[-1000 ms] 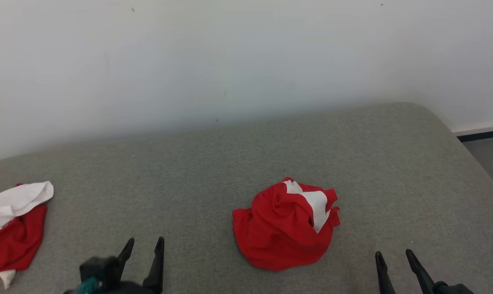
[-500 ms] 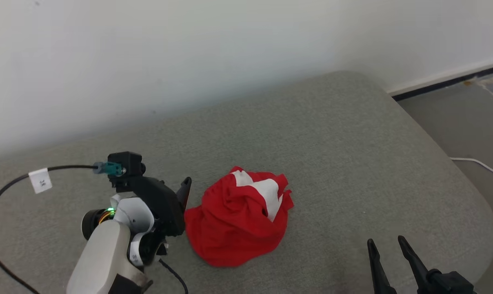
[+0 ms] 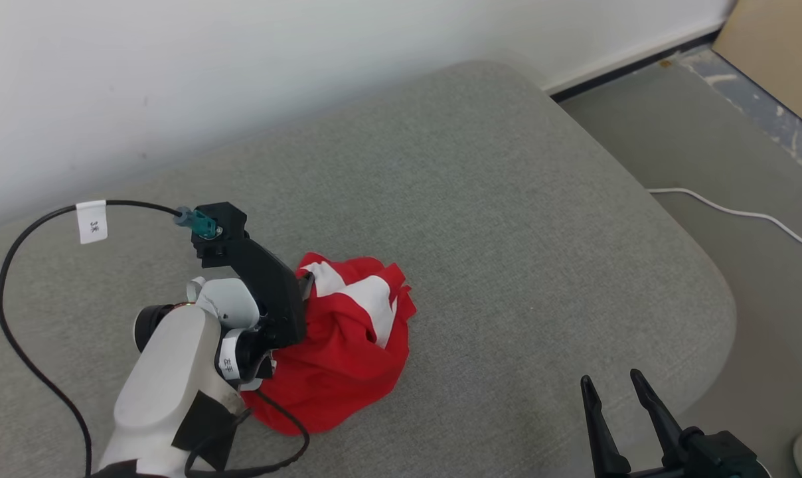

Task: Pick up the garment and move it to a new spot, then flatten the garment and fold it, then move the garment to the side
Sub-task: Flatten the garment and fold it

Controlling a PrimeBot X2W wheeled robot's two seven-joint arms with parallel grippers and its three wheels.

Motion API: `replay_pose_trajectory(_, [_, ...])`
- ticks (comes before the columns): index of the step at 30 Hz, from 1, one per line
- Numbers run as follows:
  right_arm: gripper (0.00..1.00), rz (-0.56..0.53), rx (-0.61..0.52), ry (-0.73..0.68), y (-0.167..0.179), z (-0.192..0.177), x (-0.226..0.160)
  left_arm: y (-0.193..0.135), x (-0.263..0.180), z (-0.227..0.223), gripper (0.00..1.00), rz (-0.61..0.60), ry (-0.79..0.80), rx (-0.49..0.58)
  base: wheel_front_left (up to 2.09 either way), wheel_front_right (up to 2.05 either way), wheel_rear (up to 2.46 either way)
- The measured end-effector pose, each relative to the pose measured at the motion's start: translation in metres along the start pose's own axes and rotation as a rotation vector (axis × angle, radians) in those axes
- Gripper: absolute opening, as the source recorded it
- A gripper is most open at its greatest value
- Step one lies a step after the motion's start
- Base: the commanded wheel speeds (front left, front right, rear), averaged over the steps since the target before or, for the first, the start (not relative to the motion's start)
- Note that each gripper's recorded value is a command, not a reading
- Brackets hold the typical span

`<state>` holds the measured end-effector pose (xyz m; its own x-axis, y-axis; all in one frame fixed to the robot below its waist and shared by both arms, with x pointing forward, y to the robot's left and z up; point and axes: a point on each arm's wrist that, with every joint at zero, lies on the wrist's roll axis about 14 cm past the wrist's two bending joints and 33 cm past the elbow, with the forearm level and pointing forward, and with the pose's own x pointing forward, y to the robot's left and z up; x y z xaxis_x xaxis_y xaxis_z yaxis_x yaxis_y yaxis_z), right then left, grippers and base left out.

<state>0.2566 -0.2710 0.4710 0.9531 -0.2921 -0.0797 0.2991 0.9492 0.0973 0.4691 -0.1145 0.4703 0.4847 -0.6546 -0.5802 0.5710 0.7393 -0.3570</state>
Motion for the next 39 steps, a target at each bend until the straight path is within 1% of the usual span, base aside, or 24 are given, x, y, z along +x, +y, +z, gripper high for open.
replay_pose_trajectory(5, [1.0, -0.02, -0.001, 0.02, -0.003, -0.005, -0.001, 0.008, 0.016, -0.014, 1.0, 0.028, 0.076, 0.048, 0.0, 0.0, 0.0])
replay_pose_trajectory(10, [1.0, -0.021, 0.002, 0.034, -0.001, -0.01, 0.0, 0.011, 0.024, -0.034, 1.0, 0.028, 0.165, 0.056, 0.0, 0.0, 0.0])
replay_pose_trajectory(11, [1.0, -0.018, 0.003, 0.035, 0.0, -0.01, 0.0, 0.01, 0.024, -0.035, 0.97, 0.024, 0.168, 0.06, 0.0, 0.0, 0.0])
replay_pose_trajectory(12, [1.0, -0.015, 0.004, 0.035, 0.001, -0.01, 0.001, 0.01, 0.024, -0.034, 0.59, 0.022, 0.163, 0.063, 0.0, 0.0, 0.0])
replay_pose_trajectory(13, [1.0, -0.011, 0.004, 0.034, 0.002, -0.01, 0.002, 0.008, 0.024, -0.033, 0.0, 0.016, 0.157, 0.073, 0.0, 0.0, 0.0])
replay_pose_trajectory(17, [1.0, 0.002, 0.008, 0.03, 0.006, -0.009, 0.004, -0.001, 0.023, -0.028, 0.0, -0.015, 0.118, 0.103, 0.0, 0.0, 0.0])
replay_pose_trajectory(20, [1.0, 0.014, 0.011, 0.027, 0.009, -0.009, 0.006, -0.01, 0.019, -0.009, 0.0, -0.045, 0.015, 0.103, 0.0, 0.0, 0.0])
replay_pose_trajectory(22, [1.0, 0.022, 0.012, 0.024, 0.011, -0.008, 0.007, -0.021, 0.013, 0.018, 0.0, -0.085, -0.125, 0.086, 0.0, 0.0, 0.0])
replay_pose_trajectory(25, [1.0, 0.033, 0.014, 0.022, 0.014, -0.008, 0.009, -0.041, -0.005, 0.073, 0.0, -0.151, -0.36, 0.082, 0.0, 0.0, 0.0])
replay_pose_trajectory(28, [1.0, 0.043, 0.016, 0.017, 0.017, -0.007, 0.009, -0.071, -0.03, 0.111, 0.0, -0.254, -0.556, 0.07, 0.0, 0.0, 0.0])
replay_pose_trajectory(31, [1.0, 0.05, 0.017, 0.012, 0.018, -0.005, 0.01, -0.101, -0.064, 0.152, 0.0, -0.362, -0.766, 0.033, 0.0, 0.0, 0.0])
replay_pose_trajectory(34, [1.0, 0.055, 0.019, 0.007, 0.019, -0.003, 0.01, -0.12, -0.1, 0.184, 0.0, -0.432, -0.964, -0.025, 0.0, 0.0, 0.0])
replay_pose_trajectory(36, [1.0, 0.057, 0.02, 0.001, 0.02, -0.002, 0.01, -0.132, -0.117, 0.197, 0.0, -0.472, -1.033, -0.065, 0.0, 0.0, 0.0])
replay_pose_trajectory(37, [1.0, 0.057, 0.02, 0.001, 0.02, -0.002, 0.01, -0.132, -0.117, 0.197, 0.0, -0.472, -1.033, -0.065, 0.0, 0.0, 0.0])
replay_pose_trajectory(38, [1.0, 0.059, 0.021, -0.004, 0.02, -0.001, 0.01, -0.137, -0.128, 0.204, 0.0, -0.487, -1.065, -0.118, 0.0, 0.0, 0.0])
replay_pose_trajectory(39, [1.0, 0.058, 0.021, -0.005, 0.02, 0.0, 0.01, -0.137, -0.131, 0.206, 0.0, -0.483, -1.072, -0.14, 0.0, 0.0, 0.0])
